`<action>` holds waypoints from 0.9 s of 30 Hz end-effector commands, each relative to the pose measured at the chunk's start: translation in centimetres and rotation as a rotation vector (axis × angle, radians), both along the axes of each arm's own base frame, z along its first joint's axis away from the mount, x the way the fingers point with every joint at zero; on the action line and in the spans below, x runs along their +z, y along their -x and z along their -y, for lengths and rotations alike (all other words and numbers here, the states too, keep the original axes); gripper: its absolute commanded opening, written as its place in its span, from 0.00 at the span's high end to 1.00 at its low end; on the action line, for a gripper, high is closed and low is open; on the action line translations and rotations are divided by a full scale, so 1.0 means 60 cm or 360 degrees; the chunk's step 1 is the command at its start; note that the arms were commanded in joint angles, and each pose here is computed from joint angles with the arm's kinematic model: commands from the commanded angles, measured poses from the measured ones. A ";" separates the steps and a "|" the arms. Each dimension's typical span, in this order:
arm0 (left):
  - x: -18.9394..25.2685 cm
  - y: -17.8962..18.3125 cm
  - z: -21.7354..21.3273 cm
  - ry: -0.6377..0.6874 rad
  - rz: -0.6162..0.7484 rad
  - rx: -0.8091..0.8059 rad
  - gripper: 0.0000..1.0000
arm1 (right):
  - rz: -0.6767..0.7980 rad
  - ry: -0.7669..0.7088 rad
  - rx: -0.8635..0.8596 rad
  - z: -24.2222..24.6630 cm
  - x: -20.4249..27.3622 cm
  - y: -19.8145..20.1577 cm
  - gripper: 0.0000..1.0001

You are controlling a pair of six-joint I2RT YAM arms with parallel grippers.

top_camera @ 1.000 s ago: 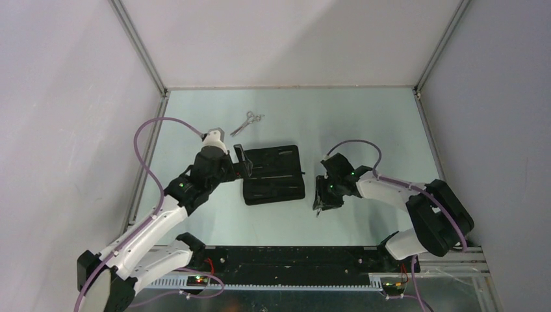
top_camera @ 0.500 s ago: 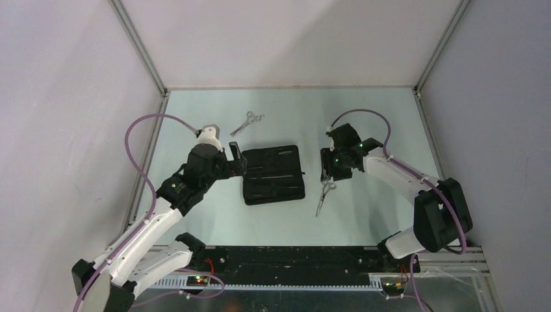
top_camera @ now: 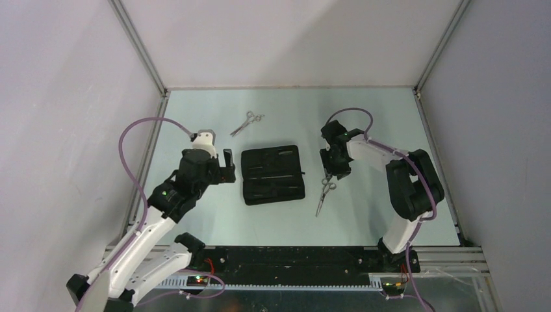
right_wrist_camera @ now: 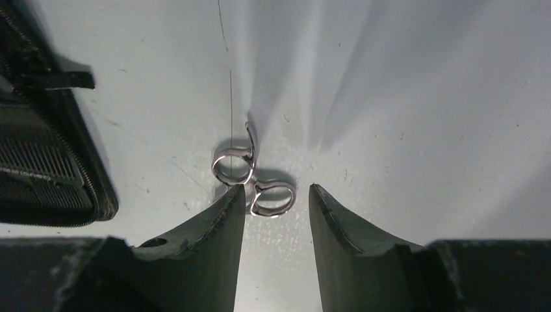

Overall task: Sort the hair-cutting tools
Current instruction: Pick up the scissors from the center of the board.

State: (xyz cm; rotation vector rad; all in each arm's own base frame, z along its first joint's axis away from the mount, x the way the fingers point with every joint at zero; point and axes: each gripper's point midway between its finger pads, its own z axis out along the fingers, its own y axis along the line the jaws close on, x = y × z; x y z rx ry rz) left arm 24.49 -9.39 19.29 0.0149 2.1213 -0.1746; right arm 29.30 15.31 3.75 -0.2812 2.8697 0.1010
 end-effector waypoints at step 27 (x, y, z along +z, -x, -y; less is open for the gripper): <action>-0.013 -0.021 -0.044 -0.0098 0.0038 0.0122 0.00 | -0.0172 0.0048 -0.0217 0.045 -0.040 0.121 0.55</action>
